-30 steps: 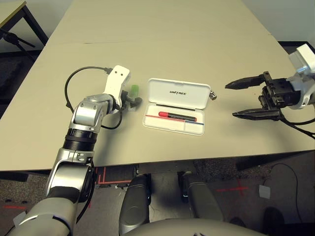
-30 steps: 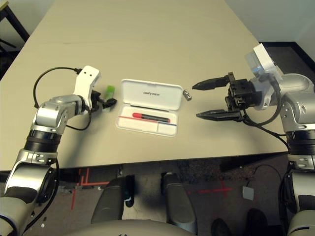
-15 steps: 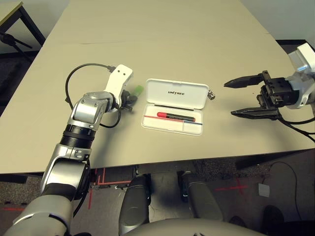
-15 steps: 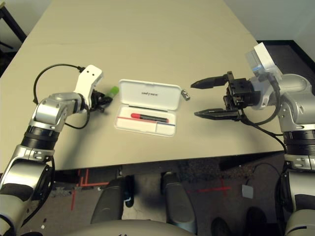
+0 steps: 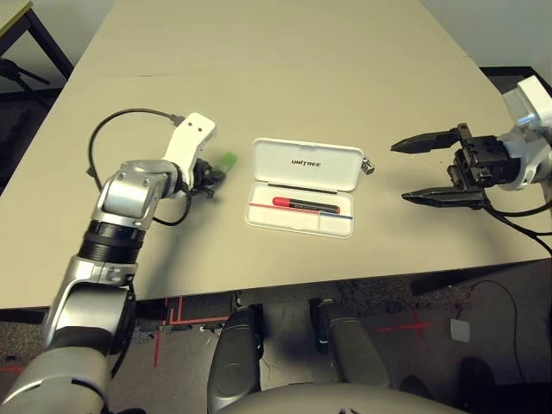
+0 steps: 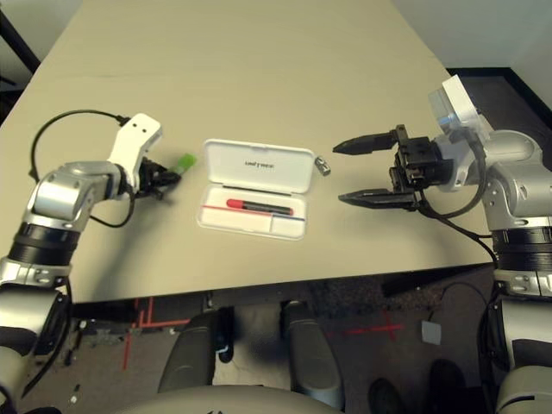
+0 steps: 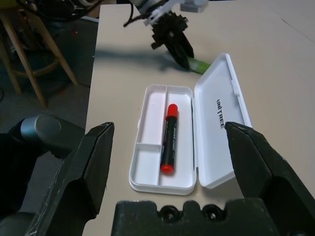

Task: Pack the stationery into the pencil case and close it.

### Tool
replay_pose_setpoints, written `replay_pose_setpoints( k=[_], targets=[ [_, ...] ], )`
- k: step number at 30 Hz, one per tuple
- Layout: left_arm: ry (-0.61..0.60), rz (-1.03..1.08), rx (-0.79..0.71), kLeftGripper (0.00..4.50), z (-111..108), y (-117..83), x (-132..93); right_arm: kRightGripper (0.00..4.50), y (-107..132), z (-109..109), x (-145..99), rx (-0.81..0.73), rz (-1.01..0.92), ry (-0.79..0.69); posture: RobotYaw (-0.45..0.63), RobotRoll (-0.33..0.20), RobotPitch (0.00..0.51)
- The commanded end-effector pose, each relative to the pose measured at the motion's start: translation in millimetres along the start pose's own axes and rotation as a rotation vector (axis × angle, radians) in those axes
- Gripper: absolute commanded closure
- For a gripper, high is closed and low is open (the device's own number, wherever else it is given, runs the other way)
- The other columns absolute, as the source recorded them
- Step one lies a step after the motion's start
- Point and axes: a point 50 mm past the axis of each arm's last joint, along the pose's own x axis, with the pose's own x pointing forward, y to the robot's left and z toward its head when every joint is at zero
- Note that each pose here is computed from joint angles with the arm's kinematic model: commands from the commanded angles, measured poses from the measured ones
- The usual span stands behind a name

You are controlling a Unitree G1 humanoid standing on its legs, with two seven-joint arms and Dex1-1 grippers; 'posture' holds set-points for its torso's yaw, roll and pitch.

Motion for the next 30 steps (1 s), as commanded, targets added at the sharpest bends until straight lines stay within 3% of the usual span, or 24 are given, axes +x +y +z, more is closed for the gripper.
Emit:
replay_pose_setpoints(
  k=[1, 11, 17, 24, 30],
  targets=[
    [-0.006, -0.061, 0.033, 3.39, 0, -3, -12, 0.0, -2, 0, 2, -0.013, 0.014, 0.011, 0.01, 0.0, 0.186],
    [-0.012, -0.263, 0.218, 3.39, 4, -15, -33, 0.0, -2, -2, -1, -0.011, 0.0, 0.02, 0.0, 0.0, 0.176],
    [-0.079, -0.395, 0.339, 3.39, 19, -31, -43, 0.0, -1, -3, -5, -0.01, -0.014, 0.031, -0.01, 0.0, 0.173],
    [-0.108, -0.479, 0.595, 3.39, 20, -49, -38, 0.0, -1, -3, -6, -0.007, -0.02, 0.037, -0.01, 0.0, 0.17],
    [-0.12, -0.543, 0.721, 3.39, 21, -62, -25, 0.0, -2, -2, -4, -0.01, -0.019, 0.035, -0.02, 0.0, 0.17]
  ],
)
